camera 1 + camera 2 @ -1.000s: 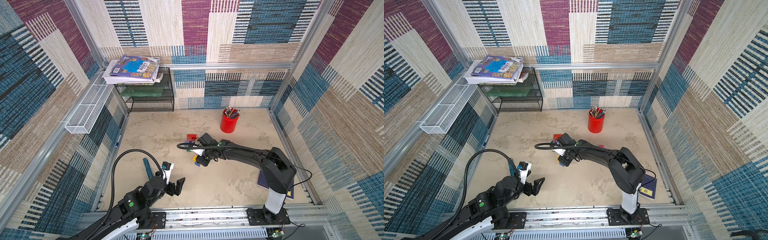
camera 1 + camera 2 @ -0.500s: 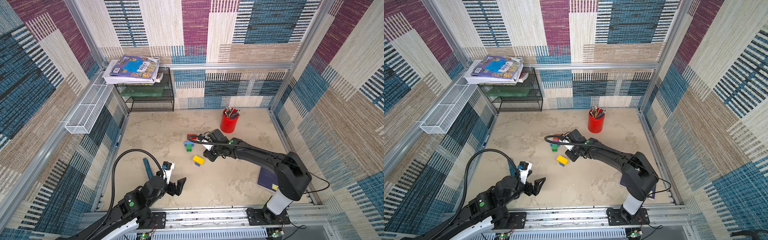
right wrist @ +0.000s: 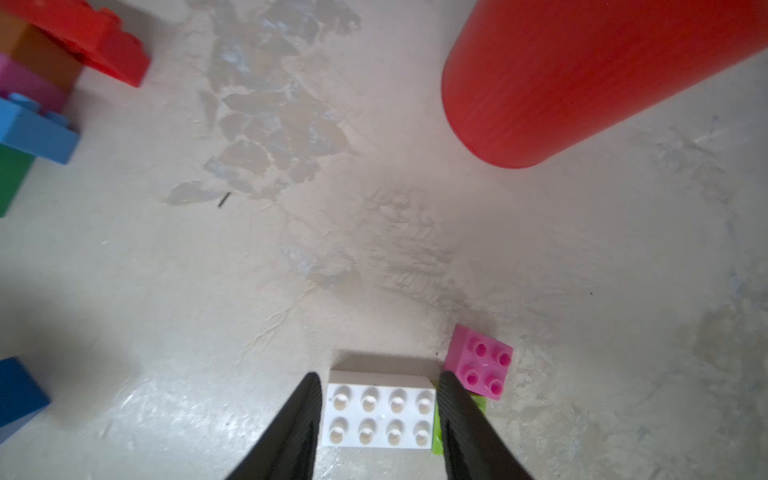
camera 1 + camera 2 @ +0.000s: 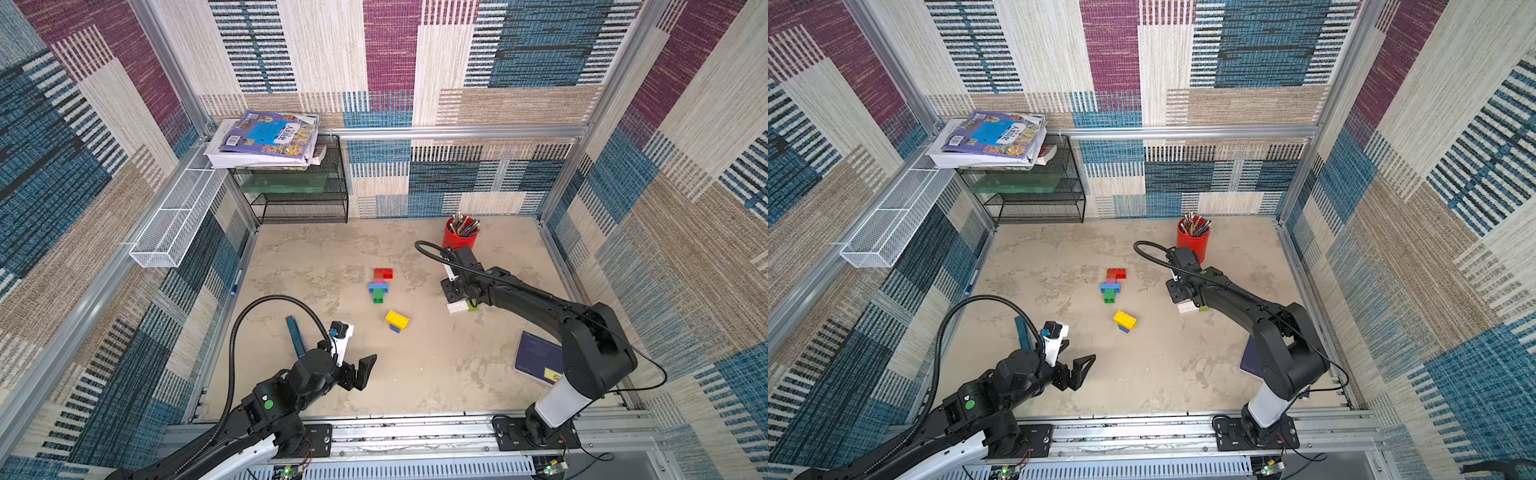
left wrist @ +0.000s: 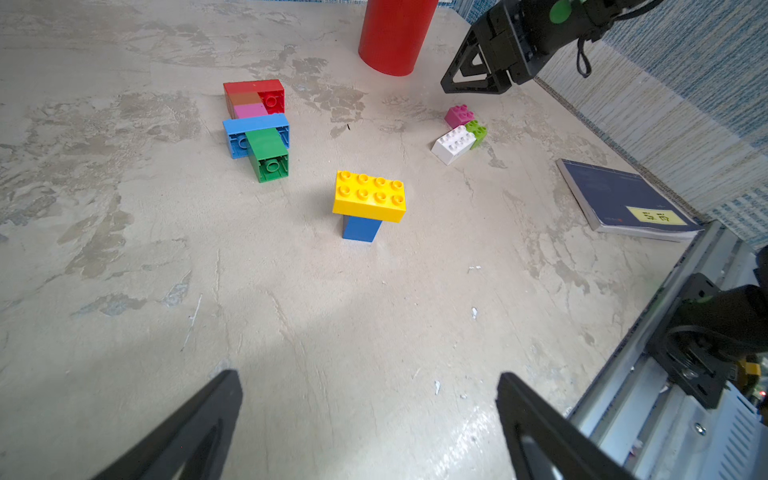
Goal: Assemble the letter f with lego
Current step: Pick up the lego brick from the center of the board.
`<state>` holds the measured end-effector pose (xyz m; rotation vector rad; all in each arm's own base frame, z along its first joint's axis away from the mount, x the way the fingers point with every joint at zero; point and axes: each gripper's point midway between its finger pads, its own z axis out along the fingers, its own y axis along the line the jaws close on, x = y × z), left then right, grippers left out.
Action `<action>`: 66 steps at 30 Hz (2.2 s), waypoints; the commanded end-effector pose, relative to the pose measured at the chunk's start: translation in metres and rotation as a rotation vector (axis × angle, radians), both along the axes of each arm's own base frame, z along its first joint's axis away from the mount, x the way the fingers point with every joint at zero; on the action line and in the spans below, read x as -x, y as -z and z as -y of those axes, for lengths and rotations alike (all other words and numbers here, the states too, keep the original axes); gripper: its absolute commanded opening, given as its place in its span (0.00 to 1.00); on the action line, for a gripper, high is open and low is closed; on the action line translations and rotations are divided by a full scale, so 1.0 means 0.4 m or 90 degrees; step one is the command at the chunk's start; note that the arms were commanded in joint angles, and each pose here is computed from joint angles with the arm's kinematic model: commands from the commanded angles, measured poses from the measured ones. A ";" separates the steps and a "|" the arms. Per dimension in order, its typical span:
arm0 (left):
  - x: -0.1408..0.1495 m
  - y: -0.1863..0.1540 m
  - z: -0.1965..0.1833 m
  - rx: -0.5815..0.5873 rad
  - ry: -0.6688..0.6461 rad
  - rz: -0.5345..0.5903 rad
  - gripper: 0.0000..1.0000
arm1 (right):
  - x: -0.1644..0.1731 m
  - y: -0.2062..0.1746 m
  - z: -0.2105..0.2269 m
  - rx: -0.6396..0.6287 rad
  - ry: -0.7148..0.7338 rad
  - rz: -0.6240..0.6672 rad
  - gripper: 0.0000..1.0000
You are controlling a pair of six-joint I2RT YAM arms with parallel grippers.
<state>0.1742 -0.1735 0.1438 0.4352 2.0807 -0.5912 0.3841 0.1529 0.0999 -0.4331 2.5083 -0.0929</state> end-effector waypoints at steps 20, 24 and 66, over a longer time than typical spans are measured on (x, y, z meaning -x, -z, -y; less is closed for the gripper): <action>-0.001 -0.009 0.012 0.015 0.005 -0.003 0.99 | -0.026 0.130 0.154 0.002 0.161 -0.059 0.51; -0.001 -0.010 0.011 0.016 0.004 -0.002 0.99 | -0.027 0.143 0.152 -0.001 0.159 -0.066 0.50; 0.000 -0.006 0.009 0.019 0.000 -0.005 0.99 | 0.020 -0.010 -0.117 -0.063 -0.095 -0.048 0.30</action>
